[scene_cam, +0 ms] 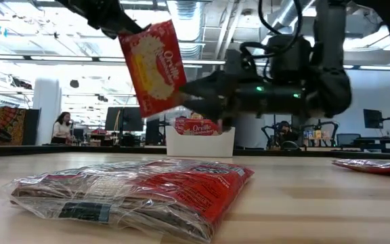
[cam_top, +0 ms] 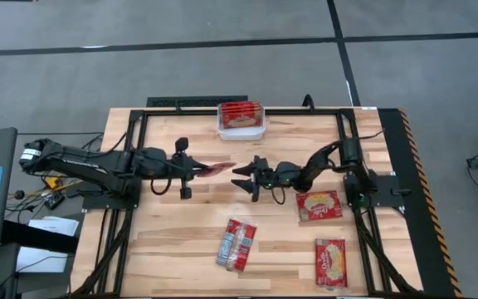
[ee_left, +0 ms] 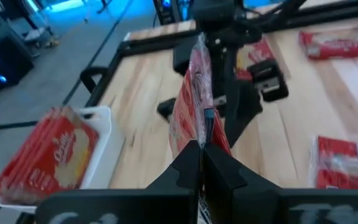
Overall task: Sort popcorn bags into baskets
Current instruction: Put the red popcorn bag into the white bin
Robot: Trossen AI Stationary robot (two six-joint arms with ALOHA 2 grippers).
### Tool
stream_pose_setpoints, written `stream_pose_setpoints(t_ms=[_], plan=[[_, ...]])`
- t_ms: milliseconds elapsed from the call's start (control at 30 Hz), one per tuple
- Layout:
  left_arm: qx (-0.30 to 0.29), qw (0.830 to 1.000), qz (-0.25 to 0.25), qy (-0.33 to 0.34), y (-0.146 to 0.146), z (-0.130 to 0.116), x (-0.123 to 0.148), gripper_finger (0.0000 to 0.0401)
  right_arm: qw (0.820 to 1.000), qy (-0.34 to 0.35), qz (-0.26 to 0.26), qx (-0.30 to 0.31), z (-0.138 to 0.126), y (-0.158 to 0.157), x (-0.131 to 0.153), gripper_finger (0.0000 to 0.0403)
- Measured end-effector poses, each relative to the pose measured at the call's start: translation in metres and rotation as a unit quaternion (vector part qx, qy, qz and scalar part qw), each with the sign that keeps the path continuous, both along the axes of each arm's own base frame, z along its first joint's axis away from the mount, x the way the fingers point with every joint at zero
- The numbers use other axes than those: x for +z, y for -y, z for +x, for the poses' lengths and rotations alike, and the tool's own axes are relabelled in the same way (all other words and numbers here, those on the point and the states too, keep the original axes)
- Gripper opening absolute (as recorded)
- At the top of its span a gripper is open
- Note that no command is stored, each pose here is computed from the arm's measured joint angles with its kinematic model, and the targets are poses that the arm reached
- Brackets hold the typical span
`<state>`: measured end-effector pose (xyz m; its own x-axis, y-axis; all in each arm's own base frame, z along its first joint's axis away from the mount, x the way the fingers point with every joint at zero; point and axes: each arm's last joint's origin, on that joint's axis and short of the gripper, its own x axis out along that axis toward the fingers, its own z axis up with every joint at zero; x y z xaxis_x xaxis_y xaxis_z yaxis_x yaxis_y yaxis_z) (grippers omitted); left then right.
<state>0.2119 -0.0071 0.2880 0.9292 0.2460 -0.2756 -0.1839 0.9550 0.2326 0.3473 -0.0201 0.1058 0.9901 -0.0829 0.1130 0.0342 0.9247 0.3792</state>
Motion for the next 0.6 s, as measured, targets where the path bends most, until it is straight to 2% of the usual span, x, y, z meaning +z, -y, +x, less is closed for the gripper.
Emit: stream_pose_setpoints(t_ms=[267,600], plan=[[-0.008,0.999,0.011,0.042,0.0,-0.003,0.028,0.0,0.999,0.029,-0.016,-0.012,0.022,0.01,0.005,0.025],[-0.026,0.998,-0.001,0.064,0.001,-0.006,0.038,0.0,0.999,0.037,-0.024,-0.027,0.022,0.021,0.008,0.025]])
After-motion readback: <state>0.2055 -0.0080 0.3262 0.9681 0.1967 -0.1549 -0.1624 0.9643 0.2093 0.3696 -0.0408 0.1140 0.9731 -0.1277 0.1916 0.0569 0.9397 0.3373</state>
